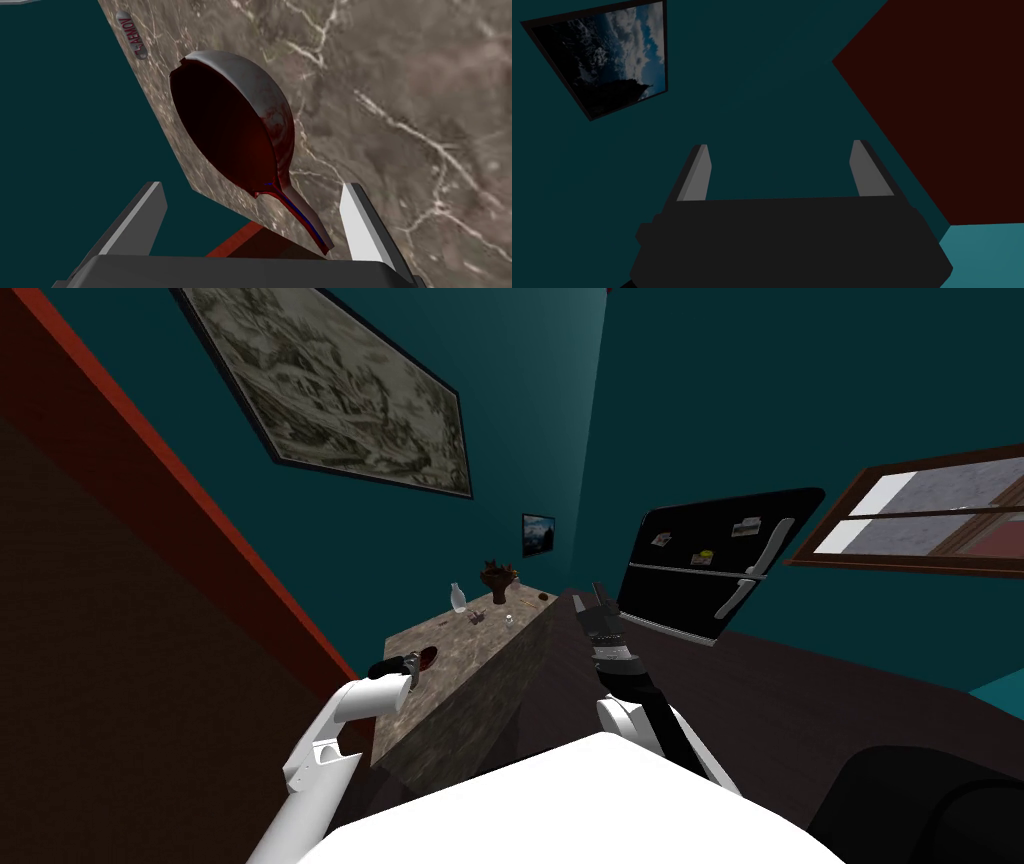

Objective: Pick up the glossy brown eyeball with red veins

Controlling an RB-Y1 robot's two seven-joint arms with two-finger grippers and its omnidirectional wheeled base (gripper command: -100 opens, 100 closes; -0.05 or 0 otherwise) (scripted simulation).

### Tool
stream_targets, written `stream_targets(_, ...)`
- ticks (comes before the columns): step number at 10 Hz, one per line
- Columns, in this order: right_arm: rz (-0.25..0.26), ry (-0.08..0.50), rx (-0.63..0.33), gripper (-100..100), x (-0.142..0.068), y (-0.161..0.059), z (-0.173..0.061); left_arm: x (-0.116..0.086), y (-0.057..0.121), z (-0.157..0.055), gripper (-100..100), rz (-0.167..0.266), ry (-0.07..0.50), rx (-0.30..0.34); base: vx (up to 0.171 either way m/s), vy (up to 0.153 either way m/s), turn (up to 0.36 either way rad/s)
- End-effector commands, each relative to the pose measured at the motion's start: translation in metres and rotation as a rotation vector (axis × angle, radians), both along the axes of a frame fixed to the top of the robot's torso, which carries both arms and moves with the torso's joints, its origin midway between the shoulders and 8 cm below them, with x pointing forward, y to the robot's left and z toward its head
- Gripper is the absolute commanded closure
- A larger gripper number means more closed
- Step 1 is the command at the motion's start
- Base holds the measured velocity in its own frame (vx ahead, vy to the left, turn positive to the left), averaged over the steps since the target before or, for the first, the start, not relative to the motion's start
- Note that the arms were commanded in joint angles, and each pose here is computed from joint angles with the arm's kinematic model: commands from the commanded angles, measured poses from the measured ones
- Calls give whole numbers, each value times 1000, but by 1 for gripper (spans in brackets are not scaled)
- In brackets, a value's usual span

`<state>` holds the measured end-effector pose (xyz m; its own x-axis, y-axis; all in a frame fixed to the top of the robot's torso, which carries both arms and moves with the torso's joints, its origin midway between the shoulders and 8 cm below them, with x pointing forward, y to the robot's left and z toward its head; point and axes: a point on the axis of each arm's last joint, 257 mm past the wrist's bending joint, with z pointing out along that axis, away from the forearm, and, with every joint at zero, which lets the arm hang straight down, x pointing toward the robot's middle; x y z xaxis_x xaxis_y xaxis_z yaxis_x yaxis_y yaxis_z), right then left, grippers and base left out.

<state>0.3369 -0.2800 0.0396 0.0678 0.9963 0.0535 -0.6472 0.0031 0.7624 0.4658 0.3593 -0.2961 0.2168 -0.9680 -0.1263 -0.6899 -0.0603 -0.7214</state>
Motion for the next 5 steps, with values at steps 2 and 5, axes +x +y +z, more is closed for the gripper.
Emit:
stream_targets(2, 0, 0, 0, 0, 0, 0, 0, -6, 1, -11, -100, 6, 33, -4, 28, 17, -27)
stream_targets(5, 0, 0, 0, 0, 0, 0, 0, -4, 3, -22, -100, 6, 36, -4, 19, 4, 0)
